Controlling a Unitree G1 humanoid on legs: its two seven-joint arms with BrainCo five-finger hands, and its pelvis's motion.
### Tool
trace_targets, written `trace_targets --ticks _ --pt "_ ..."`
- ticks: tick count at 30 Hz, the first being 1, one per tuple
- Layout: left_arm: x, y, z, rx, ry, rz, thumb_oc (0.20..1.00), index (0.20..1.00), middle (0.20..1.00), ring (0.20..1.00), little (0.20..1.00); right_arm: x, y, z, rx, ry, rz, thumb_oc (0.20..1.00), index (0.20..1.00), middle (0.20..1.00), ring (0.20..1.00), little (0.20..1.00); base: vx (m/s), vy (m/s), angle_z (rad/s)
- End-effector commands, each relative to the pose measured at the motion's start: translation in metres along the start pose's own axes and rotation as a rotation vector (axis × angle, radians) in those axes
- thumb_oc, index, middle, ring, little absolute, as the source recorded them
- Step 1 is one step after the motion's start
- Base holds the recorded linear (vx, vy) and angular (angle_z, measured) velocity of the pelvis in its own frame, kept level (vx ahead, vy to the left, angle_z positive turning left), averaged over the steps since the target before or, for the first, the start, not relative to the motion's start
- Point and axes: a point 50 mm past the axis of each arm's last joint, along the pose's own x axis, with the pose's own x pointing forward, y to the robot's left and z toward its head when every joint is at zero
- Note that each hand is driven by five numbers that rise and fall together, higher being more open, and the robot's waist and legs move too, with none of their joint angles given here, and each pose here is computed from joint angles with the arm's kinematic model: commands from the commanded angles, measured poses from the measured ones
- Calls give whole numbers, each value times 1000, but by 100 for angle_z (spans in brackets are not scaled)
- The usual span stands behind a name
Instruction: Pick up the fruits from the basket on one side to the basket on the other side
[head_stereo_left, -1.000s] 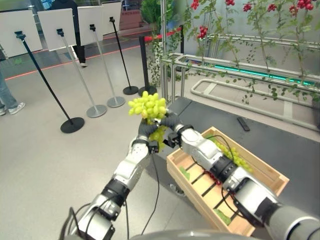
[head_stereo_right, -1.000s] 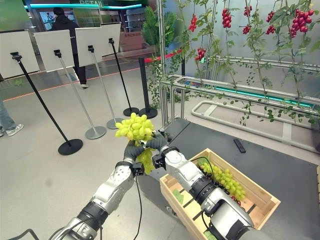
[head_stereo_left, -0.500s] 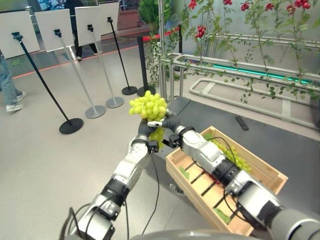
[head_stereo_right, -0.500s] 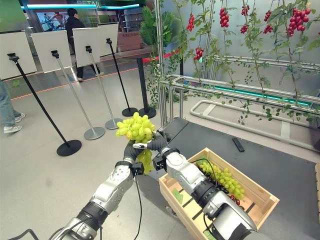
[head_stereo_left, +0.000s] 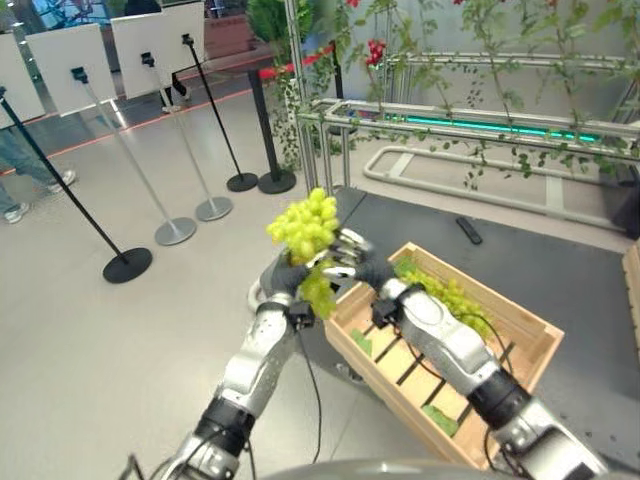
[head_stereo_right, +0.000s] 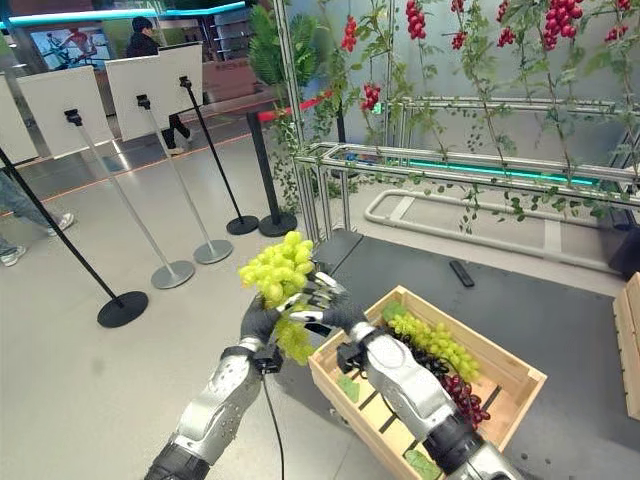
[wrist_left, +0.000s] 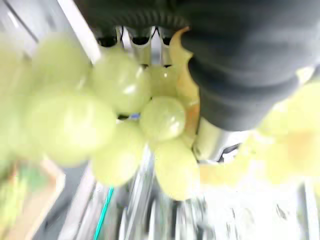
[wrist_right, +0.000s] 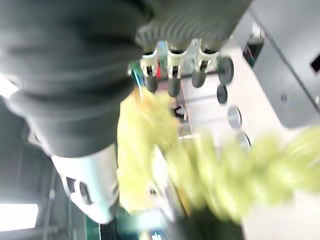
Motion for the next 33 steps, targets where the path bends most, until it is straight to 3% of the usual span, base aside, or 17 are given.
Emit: trace_targets --ticks 1,12,22,33 --pt "10 17 40 5 -170 13 200 200 200 200 200 1 -6 39 8 -218 -26 1000 1000 1000 1000 1000 -13 -31 0" --pt "-20 54 20 -60 -136 119 200 200 200 200 200 -39 -53 17 34 -188 -289 1000 1000 1000 1000 1000 -21 -42 1" --pt "-49 68 2 -138 -97 154 200 200 200 200 200 -50 -58 14 -5 -186 -321 1000 1000 1000 1000 1000 -68 -114 3" --pt "-51 71 3 -126 -111 140 200 200 200 200 200 -46 -57 22 -25 -238 -350 1000 1000 1000 1000 1000 -204 -72 41"
